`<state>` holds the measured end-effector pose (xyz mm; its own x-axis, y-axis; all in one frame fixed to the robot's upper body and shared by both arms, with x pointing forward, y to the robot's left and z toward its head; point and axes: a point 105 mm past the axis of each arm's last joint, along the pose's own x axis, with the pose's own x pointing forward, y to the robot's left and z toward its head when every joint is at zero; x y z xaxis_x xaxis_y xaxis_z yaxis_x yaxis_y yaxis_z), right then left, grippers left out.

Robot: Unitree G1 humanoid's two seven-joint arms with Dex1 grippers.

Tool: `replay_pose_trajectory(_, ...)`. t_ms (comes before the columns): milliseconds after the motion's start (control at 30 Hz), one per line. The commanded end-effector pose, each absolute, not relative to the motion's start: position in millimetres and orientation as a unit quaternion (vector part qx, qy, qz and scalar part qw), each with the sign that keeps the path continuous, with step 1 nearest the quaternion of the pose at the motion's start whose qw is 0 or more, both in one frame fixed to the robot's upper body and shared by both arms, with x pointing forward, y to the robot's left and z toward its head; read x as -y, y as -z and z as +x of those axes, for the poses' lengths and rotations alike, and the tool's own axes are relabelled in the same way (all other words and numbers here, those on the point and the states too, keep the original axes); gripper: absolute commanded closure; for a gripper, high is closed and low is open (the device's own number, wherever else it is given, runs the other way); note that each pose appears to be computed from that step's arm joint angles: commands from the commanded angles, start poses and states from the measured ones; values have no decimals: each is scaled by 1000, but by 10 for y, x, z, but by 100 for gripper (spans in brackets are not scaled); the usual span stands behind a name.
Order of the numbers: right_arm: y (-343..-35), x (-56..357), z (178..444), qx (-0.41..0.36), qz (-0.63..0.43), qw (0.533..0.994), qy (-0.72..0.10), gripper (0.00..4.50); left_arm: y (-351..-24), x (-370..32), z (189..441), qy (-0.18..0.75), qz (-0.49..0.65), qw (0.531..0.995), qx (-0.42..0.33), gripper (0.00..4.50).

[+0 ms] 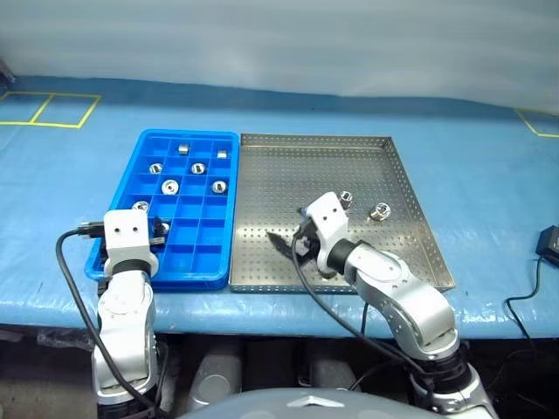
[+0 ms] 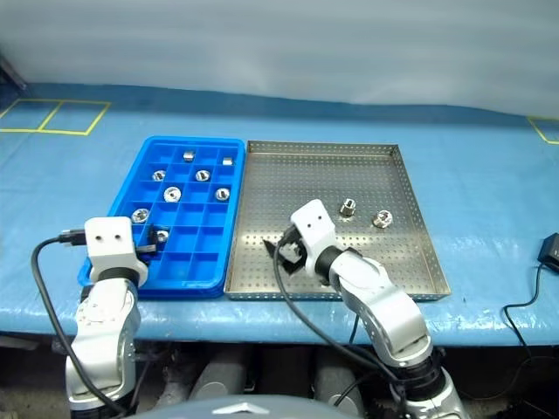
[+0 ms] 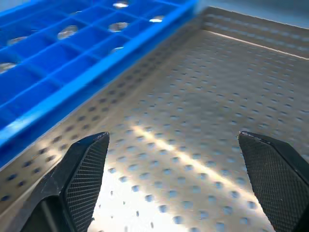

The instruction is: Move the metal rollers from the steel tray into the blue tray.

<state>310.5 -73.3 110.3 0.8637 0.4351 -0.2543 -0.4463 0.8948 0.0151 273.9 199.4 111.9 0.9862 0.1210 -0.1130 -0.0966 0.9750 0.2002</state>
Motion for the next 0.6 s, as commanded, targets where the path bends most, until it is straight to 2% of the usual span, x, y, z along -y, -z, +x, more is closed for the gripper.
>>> replay_pose_trajectory(33,-1120,1015,3343,-122,-26,984,-130,0,-1243,-1604,2753,64,84,994,-22,81)
replay_pose_trajectory(200,-1109,1186,3684,-109,-5,993,-50,0,-1264,-1169,2629,211,55,976,-19,81)
replay_pose_trajectory(333,-1026,1287,3838,-115,9,993,-11,0,-1248,-972,2485,302,42,952,-32,81)
replay_pose_trajectory(600,-778,1296,3867,-147,38,988,-3,0,-1166,-843,2304,357,42,931,-68,81)
